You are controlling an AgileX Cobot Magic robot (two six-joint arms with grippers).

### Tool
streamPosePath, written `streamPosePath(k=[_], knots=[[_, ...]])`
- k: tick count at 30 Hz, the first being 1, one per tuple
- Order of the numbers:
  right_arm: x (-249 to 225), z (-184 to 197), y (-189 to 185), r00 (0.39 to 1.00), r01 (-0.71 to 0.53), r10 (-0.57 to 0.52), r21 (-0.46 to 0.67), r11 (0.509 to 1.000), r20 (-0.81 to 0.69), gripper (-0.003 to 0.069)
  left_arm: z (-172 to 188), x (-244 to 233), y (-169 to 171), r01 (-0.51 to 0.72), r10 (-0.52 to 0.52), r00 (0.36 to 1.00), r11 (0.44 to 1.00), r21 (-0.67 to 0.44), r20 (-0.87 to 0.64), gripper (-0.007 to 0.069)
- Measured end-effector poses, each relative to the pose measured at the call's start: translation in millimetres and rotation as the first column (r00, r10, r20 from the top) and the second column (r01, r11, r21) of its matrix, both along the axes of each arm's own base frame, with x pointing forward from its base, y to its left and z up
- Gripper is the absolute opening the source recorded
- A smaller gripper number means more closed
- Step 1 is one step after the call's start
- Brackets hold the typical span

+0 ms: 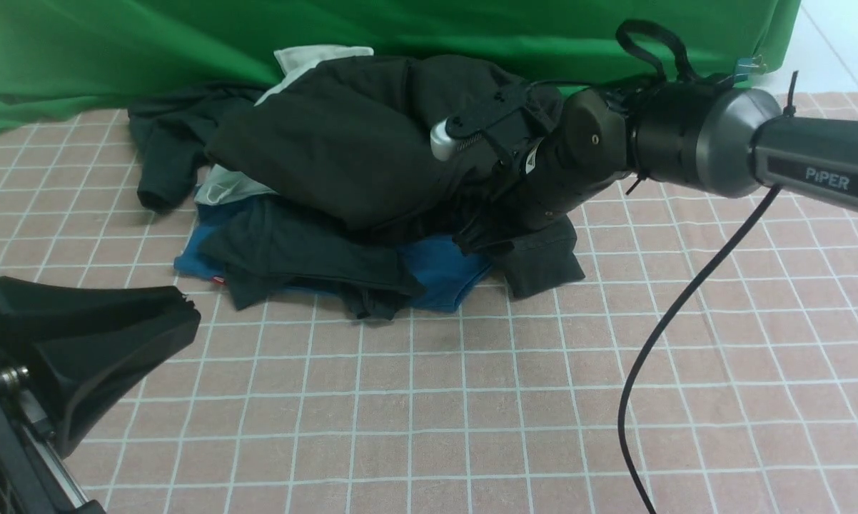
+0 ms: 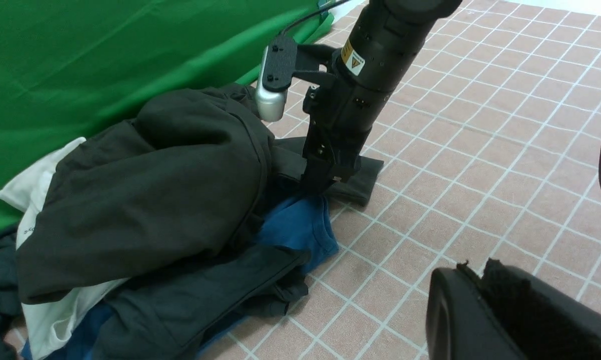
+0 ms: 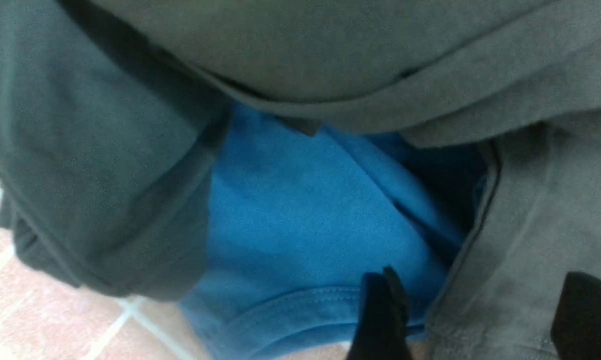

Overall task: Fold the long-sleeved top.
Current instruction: Spread the long sleeves with your arms and place them on the tabletop

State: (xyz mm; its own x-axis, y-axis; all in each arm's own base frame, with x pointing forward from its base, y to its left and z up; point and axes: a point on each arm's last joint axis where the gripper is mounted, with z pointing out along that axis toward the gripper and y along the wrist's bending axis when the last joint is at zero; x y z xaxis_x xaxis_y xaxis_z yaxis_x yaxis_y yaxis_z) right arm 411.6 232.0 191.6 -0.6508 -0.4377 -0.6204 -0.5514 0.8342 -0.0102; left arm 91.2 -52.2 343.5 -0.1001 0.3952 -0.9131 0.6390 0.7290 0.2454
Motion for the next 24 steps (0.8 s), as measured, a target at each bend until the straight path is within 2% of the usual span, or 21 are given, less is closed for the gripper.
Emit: streamPosePath(k=[4, 7, 11, 13, 18, 24], knots=[[3, -8, -4, 1.000, 0.010, -0.010, -0.010, 1.000, -0.018, 0.0378, 0, 0, 0, 0.000, 0.000, 1.000, 1.000, 0.000, 0.000, 0.0011], [4, -16, -5, 0.999, 0.002, -0.003, -0.031, 1.000, -0.042, 0.0279, 0, 0, 0, 0.000, 0.000, 1.000, 1.000, 0.000, 0.000, 0.0011], [4, -19, -9, 0.998, -0.007, 0.004, -0.051, 0.999, -0.060, 0.0111, 0, 0, 0, 0.000, 0.000, 1.000, 1.000, 0.000, 0.000, 0.0011], [5, -15, -13, 0.999, -0.010, 0.007, -0.056, 0.998, -0.053, 0.0057, 0, 0, 0, 0.000, 0.000, 1.000, 1.000, 0.000, 0.000, 0.0011], [3, 21, -25, 1.000, -0.023, 0.024, -0.056, 0.998, 0.012, 0.0043, 0, 0, 0, 0.000, 0.000, 1.000, 1.000, 0.002, 0.000, 0.0011], [-22, 107, -43, 0.992, -0.018, 0.015, 0.024, 1.000, 0.124, 0.0042, 0, 0, 0, -0.001, 0.001, 1.000, 1.000, 0.005, 0.000, 0.0011]])
